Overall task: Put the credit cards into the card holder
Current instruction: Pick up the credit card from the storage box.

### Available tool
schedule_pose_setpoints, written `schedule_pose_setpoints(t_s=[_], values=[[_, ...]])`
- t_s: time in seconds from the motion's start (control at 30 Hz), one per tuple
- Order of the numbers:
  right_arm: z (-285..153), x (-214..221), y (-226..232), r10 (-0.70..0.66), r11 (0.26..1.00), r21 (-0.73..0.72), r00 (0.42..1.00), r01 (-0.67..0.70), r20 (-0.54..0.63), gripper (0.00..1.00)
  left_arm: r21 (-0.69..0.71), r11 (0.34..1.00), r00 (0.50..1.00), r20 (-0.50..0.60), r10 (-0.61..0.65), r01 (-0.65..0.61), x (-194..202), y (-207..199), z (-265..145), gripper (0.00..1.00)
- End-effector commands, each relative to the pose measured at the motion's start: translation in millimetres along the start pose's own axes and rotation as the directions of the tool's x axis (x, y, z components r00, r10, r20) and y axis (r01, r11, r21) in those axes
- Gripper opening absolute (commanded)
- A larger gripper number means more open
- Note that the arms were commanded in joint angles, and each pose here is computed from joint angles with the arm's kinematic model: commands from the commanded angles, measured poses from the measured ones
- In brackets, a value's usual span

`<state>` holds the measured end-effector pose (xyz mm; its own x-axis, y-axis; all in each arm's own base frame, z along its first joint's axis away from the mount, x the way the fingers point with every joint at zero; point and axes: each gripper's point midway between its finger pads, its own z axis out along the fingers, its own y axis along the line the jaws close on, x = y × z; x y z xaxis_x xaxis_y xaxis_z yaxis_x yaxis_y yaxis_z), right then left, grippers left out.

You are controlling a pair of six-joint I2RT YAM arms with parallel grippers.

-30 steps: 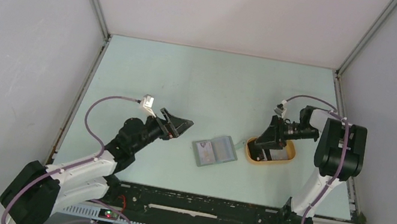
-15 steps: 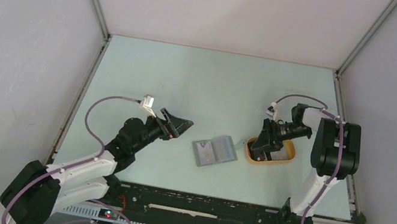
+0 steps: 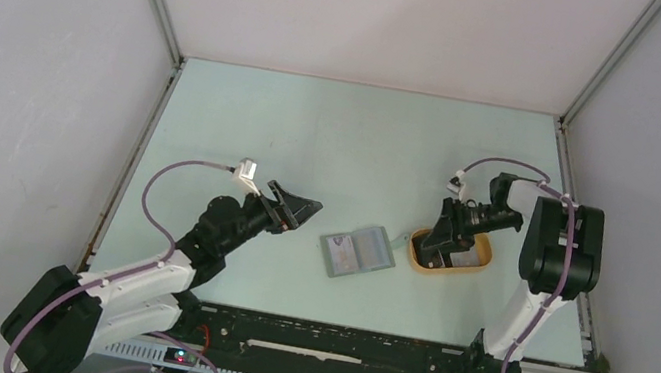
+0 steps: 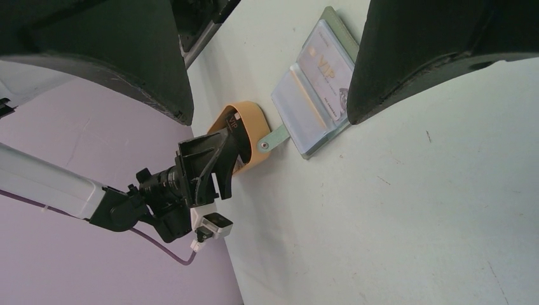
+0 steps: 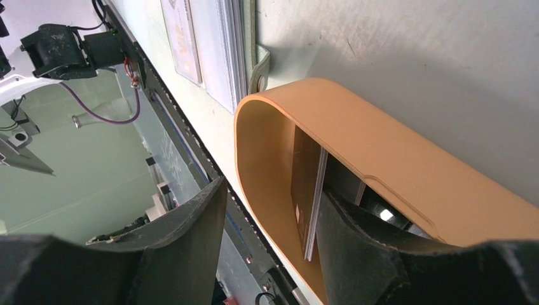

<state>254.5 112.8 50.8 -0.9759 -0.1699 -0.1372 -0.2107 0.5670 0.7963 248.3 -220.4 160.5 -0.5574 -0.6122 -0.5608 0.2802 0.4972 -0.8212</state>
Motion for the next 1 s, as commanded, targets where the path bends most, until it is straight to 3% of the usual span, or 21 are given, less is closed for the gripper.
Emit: schedule_pose_setpoints(t_s=[0.0, 0.6, 0.97], values=[[-16, -16, 11, -0.057, 0.998, -0.012, 0.996, 0.058, 0.066, 0.6, 0.05, 0.999, 1.0, 0.008, 0.0, 0.0, -5, -15, 3, 0.94], [-9, -10, 2, -0.022, 1.0, -0.007, 0.999, 0.022, 0.025, 0.58, 0.048, 0.999, 1.0, -0.002, -0.002, 0.002, -4, -16, 6, 0.95], [-26, -15, 5, -0.01, 0.999, -0.048, 0.996, 0.014, 0.091, 0.52, 0.045, 0.999, 1.0, -0.006, -0.002, 0.002, -4, -15, 7, 0.95]])
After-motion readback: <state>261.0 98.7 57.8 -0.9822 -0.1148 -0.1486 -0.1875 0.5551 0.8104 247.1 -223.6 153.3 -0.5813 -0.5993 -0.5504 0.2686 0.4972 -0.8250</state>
